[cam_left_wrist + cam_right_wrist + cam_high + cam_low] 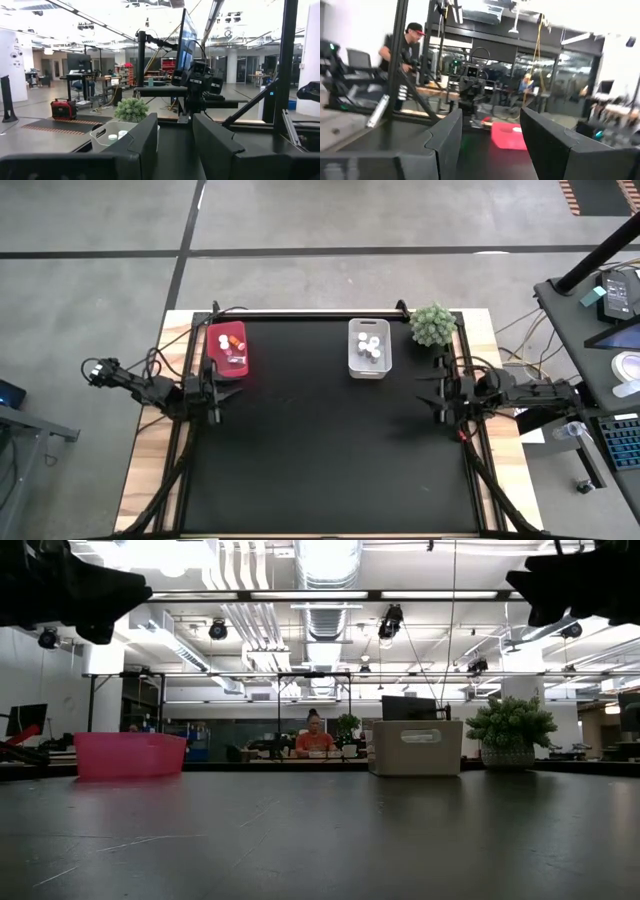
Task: Pick and place medicine bottles into bin by pill shape (circle, oval)
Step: Return to Home Position
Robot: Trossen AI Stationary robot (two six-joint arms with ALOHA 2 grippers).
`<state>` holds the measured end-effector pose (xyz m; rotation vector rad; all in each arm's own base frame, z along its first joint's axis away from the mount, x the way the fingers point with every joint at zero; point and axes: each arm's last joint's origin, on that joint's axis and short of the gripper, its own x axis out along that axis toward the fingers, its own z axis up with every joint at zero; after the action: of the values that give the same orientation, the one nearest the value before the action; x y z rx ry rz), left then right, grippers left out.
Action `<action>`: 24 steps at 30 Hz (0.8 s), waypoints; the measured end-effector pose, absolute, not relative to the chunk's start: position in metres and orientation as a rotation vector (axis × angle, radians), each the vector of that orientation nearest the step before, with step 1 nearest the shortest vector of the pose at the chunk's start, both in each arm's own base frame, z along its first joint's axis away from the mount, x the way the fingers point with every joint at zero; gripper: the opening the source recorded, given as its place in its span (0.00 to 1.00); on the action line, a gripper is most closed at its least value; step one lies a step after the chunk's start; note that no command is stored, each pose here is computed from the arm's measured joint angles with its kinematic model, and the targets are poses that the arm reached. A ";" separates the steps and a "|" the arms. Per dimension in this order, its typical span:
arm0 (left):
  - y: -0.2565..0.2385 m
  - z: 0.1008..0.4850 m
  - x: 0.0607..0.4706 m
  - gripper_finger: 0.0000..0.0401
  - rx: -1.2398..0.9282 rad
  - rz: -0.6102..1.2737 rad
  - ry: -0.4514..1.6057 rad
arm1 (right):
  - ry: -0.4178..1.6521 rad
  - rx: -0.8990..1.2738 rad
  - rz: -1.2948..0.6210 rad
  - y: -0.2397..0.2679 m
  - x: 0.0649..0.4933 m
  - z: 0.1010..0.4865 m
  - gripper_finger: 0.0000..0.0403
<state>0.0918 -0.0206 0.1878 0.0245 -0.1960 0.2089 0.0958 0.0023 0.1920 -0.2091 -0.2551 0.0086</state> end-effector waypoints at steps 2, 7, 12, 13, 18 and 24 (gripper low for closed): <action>-0.021 0.187 0.092 0.28 0.028 0.208 -0.190 | -0.251 -0.160 0.015 0.002 0.096 0.192 0.48; -0.021 0.186 0.093 0.28 0.034 0.208 -0.179 | -0.249 -0.189 0.006 0.002 0.096 0.191 0.48; -0.021 0.185 0.094 0.28 0.039 0.207 -0.169 | -0.248 -0.154 0.008 0.002 0.096 0.191 0.48; -0.022 0.185 0.094 0.28 0.040 0.207 -0.168 | -0.248 -0.150 0.008 0.002 0.096 0.191 0.48; -0.022 0.185 0.094 0.28 0.042 0.207 -0.164 | -0.248 -0.147 0.008 0.002 0.096 0.191 0.48; -0.022 0.185 0.094 0.28 0.041 0.207 -0.165 | -0.247 -0.093 0.015 0.002 0.096 0.191 0.48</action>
<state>0.0944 -0.0217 0.1846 0.0415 -0.1652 0.2068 0.0961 0.0020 0.1914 -0.0933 -0.2468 0.0146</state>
